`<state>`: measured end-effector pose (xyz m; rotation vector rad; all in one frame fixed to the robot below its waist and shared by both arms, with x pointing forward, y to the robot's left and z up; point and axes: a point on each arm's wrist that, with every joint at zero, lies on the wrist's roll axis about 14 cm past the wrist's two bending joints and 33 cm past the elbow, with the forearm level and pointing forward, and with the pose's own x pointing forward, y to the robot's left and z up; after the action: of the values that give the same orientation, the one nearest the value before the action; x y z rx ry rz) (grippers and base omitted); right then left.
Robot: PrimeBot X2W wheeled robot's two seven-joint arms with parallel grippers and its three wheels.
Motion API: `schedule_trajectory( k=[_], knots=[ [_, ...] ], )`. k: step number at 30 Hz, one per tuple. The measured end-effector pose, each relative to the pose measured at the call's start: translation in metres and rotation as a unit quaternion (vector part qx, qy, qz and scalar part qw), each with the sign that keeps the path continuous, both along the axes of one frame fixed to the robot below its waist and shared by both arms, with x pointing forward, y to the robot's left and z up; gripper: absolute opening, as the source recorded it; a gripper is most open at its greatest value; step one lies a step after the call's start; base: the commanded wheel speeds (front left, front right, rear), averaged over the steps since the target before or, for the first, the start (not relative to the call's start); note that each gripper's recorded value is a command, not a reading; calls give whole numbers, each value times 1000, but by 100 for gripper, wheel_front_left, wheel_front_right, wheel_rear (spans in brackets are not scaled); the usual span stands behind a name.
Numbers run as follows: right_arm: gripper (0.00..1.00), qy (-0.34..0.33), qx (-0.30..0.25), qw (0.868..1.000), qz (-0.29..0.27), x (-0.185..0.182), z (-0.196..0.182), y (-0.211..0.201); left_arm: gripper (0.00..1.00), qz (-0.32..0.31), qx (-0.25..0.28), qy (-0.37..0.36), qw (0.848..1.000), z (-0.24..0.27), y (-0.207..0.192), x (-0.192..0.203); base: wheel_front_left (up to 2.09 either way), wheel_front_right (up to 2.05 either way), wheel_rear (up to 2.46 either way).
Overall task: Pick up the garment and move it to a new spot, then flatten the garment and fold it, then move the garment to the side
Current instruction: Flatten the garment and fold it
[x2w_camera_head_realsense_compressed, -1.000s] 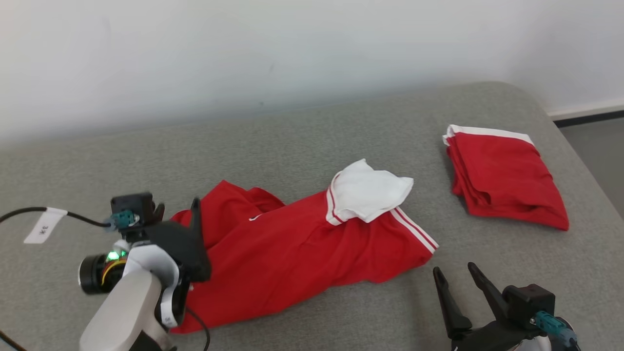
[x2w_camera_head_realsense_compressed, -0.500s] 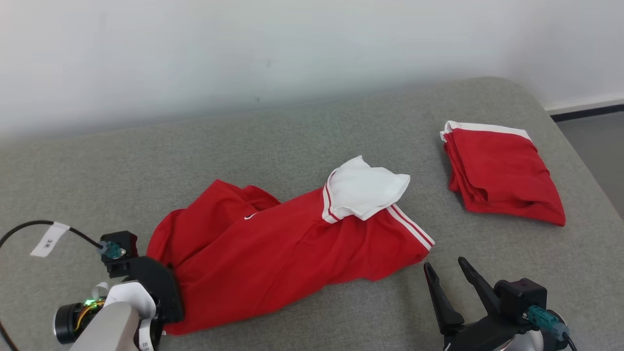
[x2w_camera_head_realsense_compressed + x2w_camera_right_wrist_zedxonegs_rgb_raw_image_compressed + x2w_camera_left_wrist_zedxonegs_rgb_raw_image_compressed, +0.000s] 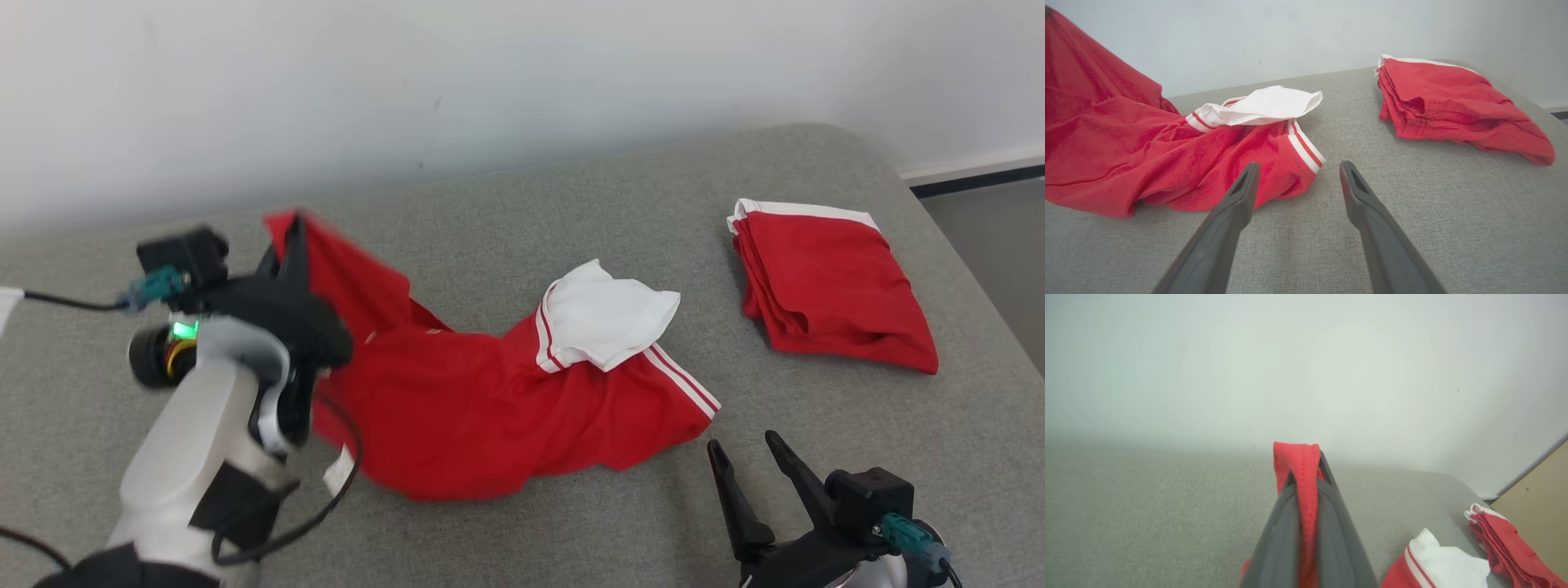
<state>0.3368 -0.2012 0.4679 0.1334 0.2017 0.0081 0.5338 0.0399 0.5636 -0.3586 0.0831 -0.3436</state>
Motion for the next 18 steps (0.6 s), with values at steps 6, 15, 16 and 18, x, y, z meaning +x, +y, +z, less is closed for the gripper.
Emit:
schedule_trajectory(
  k=[6,15,16,18],
  knots=[
    [100,-6,2,1000,10,-3,3,7,0,-51,-79,-146,985,116,-45,-7,0,0,0],
    [100,-16,5,1000,9,-8,8,7,0,-104,-219,-256,936,229,-63,-41,0,0,0],
    [100,-14,6,1000,11,-8,6,9,0,-101,-228,-236,939,216,-60,-39,0,0,0],
    [100,-11,7,1000,16,-8,4,12,0,-86,-226,-178,954,172,-54,-35,0,0,0]
  ],
)
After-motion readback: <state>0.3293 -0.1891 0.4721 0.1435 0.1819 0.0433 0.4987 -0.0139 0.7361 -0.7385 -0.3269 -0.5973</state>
